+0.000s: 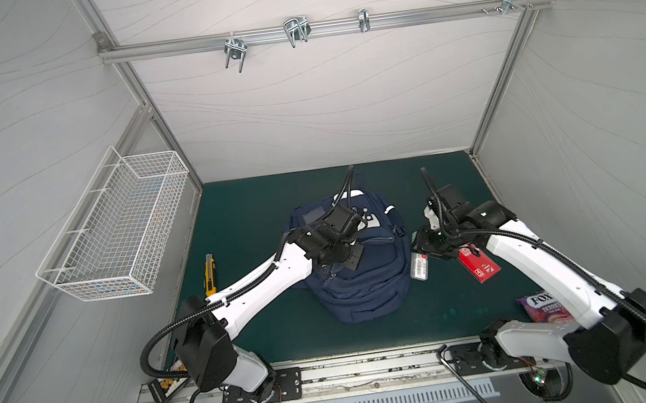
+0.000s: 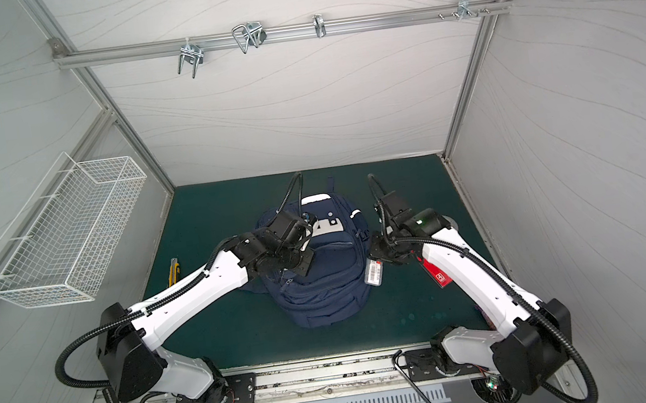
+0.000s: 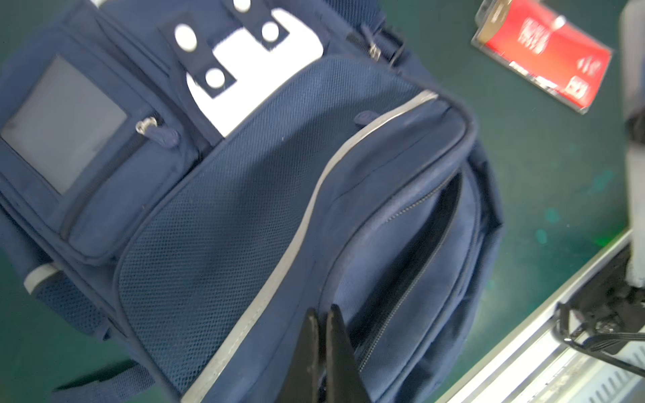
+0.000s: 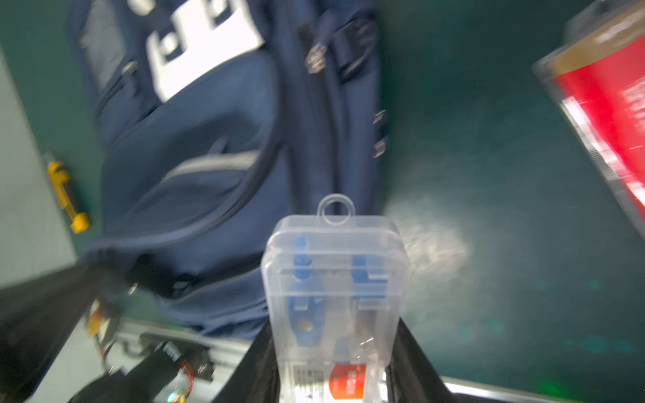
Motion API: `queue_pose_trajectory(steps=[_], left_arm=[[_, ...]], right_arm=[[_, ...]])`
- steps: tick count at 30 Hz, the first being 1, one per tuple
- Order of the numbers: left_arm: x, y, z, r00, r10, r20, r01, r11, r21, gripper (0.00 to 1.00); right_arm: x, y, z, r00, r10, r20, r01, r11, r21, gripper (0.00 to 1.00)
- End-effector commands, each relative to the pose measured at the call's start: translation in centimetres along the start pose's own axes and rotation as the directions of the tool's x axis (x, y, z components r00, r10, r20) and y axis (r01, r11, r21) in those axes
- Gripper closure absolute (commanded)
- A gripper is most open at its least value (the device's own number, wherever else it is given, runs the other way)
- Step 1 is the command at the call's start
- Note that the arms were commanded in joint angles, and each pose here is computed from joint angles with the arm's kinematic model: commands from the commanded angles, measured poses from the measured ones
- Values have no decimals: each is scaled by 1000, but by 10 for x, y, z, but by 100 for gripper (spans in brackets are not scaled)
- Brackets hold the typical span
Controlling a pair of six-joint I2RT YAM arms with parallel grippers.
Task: Pack the student bag
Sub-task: 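Lift the clear box toward the open front pocket while left holds it open, then push the clear box into the front pocket and open the right gripper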
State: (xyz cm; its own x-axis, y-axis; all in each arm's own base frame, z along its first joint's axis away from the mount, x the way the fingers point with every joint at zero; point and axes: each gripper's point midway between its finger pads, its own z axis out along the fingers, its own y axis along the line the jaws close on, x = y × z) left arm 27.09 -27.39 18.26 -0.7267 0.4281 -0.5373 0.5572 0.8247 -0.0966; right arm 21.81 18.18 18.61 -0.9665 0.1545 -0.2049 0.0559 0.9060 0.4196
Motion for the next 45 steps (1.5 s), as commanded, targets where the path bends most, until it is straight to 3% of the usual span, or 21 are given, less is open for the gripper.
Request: queue_pose_trajectory(steps=[1, 5, 11, 16, 17, 20, 22, 28, 32, 34, 37, 40, 45], left_arm=[[-51, -15, -38, 981, -17, 195, 1, 996, 84, 100], [-63, -23, -47, 967, -32, 252, -4, 990, 143, 100], [-66, -31, -48, 968, -45, 246, -3, 982, 190, 100], [-60, -36, -45, 972, -51, 232, -3, 974, 226, 100], [-59, -35, -45, 971, -51, 232, -2, 974, 225, 100], [-55, -34, -44, 971, -61, 233, 7, 974, 227, 100], [-54, -33, -42, 971, -69, 229, 17, 975, 222, 100], [-52, -22, -39, 967, -125, 221, 75, 973, 219, 100], [-50, -18, -38, 967, -135, 215, 87, 972, 218, 100], [-50, -20, -38, 967, -138, 216, 88, 970, 227, 100], [-50, -18, -38, 966, -148, 211, 99, 969, 227, 100], [-50, -20, -38, 966, -157, 207, 105, 965, 238, 100], [-49, -21, -38, 967, -157, 199, 107, 964, 244, 100]], right_arm=[[14, 27, 5, 996, 62, -64, -65, 997, -34, 77], [18, 53, 17, 991, 99, -91, -105, 992, -64, 77], [26, 70, 34, 962, 213, -174, -231, 968, -95, 77], [8, 73, 44, 946, 290, -147, -304, 949, -87, 74], [3, 76, 47, 944, 297, -140, -312, 946, -93, 71], [-14, 90, 55, 946, 298, -129, -313, 942, -119, 43], [-24, 98, 56, 955, 272, -115, -285, 951, -122, 31], [-26, 101, 58, 952, 287, -105, -302, 934, -190, 26], [-21, 83, 54, 956, 282, -81, -291, 944, -154, 34], [-17, 77, 57, 958, 274, -84, -284, 948, -144, 60], [-9, 69, 66, 960, 260, -102, -271, 956, -108, 84], [-6, 61, 76, 965, 245, -92, -253, 964, -81, 92], [-13, 55, 95, 981, 184, -56, -187, 980, -62, 93]])
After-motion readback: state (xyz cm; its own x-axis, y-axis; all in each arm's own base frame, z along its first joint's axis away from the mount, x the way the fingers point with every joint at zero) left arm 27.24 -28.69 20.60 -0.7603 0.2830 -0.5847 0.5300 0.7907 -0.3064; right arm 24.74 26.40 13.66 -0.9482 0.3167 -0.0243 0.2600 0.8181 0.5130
